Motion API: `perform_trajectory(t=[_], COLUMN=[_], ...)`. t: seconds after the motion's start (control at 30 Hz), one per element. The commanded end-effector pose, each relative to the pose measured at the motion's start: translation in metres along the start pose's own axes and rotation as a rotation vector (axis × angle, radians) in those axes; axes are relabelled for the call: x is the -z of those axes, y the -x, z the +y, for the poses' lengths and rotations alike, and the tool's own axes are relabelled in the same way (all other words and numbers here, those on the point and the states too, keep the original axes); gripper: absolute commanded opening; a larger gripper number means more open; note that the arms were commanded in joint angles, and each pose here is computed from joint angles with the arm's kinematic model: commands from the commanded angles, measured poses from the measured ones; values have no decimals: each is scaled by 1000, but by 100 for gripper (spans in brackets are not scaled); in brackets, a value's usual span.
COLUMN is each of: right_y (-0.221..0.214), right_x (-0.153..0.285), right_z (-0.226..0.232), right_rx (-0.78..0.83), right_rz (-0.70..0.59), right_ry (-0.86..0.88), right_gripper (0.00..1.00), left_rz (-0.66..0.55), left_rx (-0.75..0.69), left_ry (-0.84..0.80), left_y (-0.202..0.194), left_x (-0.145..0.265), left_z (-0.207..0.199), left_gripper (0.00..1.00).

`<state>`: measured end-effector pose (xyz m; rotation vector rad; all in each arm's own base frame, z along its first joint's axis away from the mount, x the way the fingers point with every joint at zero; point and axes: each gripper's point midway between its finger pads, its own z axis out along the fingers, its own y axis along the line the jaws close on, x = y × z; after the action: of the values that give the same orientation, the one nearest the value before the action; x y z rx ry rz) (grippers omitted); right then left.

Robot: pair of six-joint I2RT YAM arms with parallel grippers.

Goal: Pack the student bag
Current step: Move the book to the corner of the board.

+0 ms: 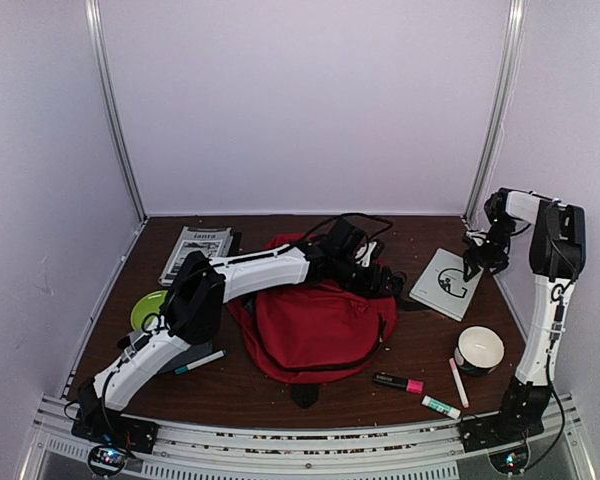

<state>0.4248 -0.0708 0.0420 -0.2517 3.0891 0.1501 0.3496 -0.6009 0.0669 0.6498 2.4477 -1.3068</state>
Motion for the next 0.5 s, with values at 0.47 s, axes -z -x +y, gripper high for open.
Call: perform_trajectory(t=[0.47], right_y=[42], right_x=[-9], right_z=[90], right_rx=[409], right_rz=[39], right_ry=[-169], right_gripper=[78], left_rz=[-28], left_rx=[216], left_ry=[386], left_y=[-1], left_x=[61], left_z=[118], left_gripper=[67])
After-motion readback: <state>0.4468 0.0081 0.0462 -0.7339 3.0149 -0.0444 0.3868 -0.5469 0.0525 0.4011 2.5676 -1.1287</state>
